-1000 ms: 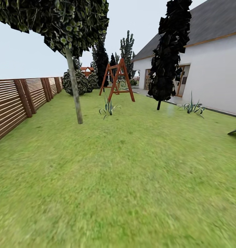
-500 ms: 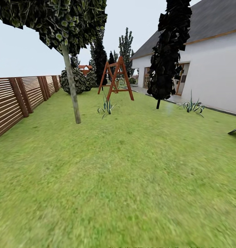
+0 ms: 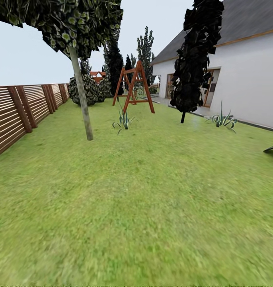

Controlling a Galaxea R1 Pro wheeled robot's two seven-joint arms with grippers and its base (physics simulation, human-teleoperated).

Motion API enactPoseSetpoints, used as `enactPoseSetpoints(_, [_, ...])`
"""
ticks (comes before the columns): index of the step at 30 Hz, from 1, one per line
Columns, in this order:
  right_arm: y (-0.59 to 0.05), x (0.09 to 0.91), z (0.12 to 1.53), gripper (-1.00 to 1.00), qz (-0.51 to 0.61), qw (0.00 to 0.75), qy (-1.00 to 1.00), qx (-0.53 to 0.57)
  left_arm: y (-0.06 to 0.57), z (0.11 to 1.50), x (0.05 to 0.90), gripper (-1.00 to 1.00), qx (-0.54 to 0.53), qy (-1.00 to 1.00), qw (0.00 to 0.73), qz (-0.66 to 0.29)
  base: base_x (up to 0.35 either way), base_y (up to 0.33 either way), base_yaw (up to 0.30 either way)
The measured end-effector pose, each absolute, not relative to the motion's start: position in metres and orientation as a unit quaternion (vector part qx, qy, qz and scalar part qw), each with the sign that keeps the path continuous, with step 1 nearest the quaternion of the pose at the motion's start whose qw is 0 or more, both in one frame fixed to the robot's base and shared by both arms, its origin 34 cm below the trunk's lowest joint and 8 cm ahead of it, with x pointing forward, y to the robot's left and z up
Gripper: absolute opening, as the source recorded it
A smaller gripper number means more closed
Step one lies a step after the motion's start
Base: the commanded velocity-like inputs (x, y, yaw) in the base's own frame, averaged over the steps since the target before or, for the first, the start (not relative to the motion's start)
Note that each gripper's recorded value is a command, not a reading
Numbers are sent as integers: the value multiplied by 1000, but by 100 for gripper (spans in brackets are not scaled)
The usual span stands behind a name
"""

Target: Take the three Easter eggs out of the wicker basket on the lawn in the garden, then place them on the lawn next to a single tree (choose any tree) so that all three eggs are next to the same tree and none are left in the basket.

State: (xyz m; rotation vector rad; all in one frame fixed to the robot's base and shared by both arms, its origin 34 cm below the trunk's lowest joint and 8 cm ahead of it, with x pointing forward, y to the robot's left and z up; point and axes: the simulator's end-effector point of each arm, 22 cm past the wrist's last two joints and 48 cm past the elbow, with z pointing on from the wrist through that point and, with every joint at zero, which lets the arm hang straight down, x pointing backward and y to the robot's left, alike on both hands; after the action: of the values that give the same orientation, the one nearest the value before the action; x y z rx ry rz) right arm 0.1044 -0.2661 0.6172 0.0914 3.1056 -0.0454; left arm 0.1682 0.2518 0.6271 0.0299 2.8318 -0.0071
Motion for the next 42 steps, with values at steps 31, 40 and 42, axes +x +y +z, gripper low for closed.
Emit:
enactPoseSetpoints(31, [-263, 89, 618, 100, -14, -3, 999, 29, 251, 625, 152, 100, 11, 991, 134, -3, 73, 0, 0])
enactPoseSetpoints(40, [-263, 89, 618, 100, -13, -3, 999, 30, 252, 625, 153, 100, 11, 991, 135, -3, 329, 0, 0])
enactPoseSetpoints(42, [-263, 89, 618, 100, -14, -3, 999, 30, 252, 625, 153, 100, 11, 991, 135, -3, 335, 0, 0])
